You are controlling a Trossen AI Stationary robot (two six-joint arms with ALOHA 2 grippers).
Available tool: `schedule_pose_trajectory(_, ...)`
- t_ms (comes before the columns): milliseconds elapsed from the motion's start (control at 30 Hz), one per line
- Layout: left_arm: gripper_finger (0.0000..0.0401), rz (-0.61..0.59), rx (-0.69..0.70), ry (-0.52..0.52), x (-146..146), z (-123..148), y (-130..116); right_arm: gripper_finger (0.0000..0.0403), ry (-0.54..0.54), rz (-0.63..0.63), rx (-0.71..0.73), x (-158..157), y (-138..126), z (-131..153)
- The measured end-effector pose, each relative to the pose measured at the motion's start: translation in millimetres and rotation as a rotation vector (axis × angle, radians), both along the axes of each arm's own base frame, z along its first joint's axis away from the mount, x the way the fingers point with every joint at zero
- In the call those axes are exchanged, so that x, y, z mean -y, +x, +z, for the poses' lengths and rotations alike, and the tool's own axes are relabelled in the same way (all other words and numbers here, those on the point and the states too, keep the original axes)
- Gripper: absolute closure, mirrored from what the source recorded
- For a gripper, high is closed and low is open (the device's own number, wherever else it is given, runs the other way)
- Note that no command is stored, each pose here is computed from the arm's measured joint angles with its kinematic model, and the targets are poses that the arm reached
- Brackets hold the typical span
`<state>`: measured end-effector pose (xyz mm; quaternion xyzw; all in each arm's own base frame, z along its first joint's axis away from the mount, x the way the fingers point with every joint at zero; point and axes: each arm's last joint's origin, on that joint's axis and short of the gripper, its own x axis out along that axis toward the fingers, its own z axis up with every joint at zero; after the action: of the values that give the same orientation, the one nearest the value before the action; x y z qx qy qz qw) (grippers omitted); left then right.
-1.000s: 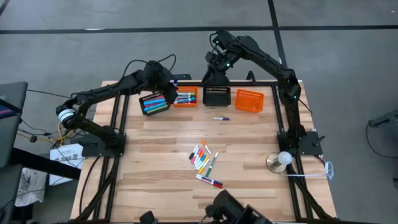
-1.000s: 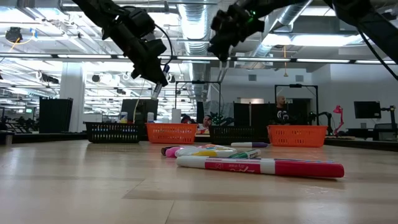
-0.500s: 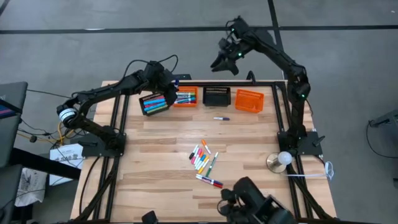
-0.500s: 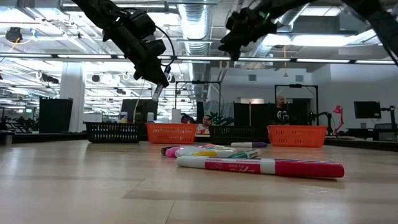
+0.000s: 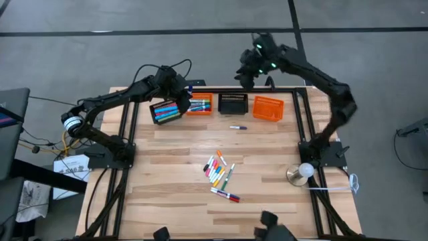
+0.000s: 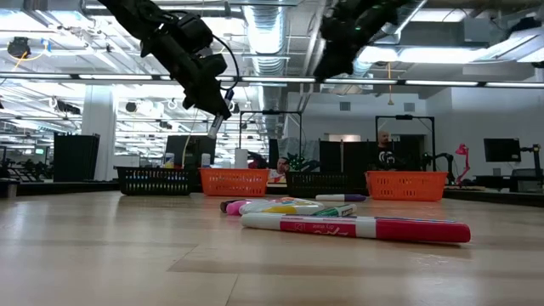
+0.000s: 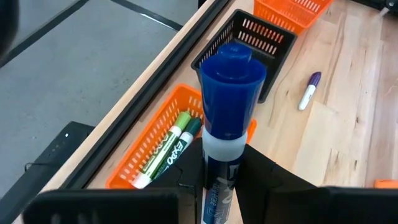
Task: Pick & Place Markers
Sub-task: Put the blue marker pen into the left orange bin
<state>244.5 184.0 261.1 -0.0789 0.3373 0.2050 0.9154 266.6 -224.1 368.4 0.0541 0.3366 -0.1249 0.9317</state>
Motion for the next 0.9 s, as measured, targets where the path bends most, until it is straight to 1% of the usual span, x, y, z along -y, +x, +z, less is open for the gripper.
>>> schedule_pose_trajectory(100, 0.0344, -0.025, -0.029, 0.009, -2.3, -7.5, 4.3, 0.0268, -0.051, -0.049, 0.122, -19.6, -22.7, -10.7)
schedule_pose_trajectory(200, 0.0344, -0.063, -0.072, 0.009, -6.3, -18.2, 16.7, 0.0266, -0.08, -0.094, 0.247, -40.4, -45.7, -20.8)
schedule_pose_trajectory(300, 0.0344, -0.118, -0.114, 0.045, -12.3, -21.3, 35.1, 0.0264, -0.073, -0.128, 0.327, -60.0, -67.9, -26.8)
schedule_pose_trajectory(400, 0.0344, -0.183, -0.206, 0.07, -17.3, -22.1, 50.2, 0.0264, -0.045, -0.15, 0.359, -76.1, -81.2, -32.9)
schedule_pose_trajectory(500, 0.0344, -0.236, -0.328, 0.111, -22.9, -25.5, 61.0, 0.0267, -0.046, -0.172, 0.38, -89.8, -87.3, -35.3)
schedule_pose_trajectory(600, 0.0344, -0.271, -0.429, 0.116, -28.4, -32.3, 66.9, 0.0269, -0.072, -0.176, 0.409, -100.3, -88.6, -36.4)
schedule_pose_trajectory(700, 0.0344, -0.292, -0.493, 0.144, -32.2, -38.2, 70.5, 0.0267, -0.132, -0.197, 0.463, -108.1, -89.0, -36.5)
schedule_pose_trajectory(900, 0.0344, -0.396, -0.582, 0.216, -27.3, -47.4, 80.0, 0.0264, -0.198, -0.273, 0.528, -113.9, -96.4, -54.3)
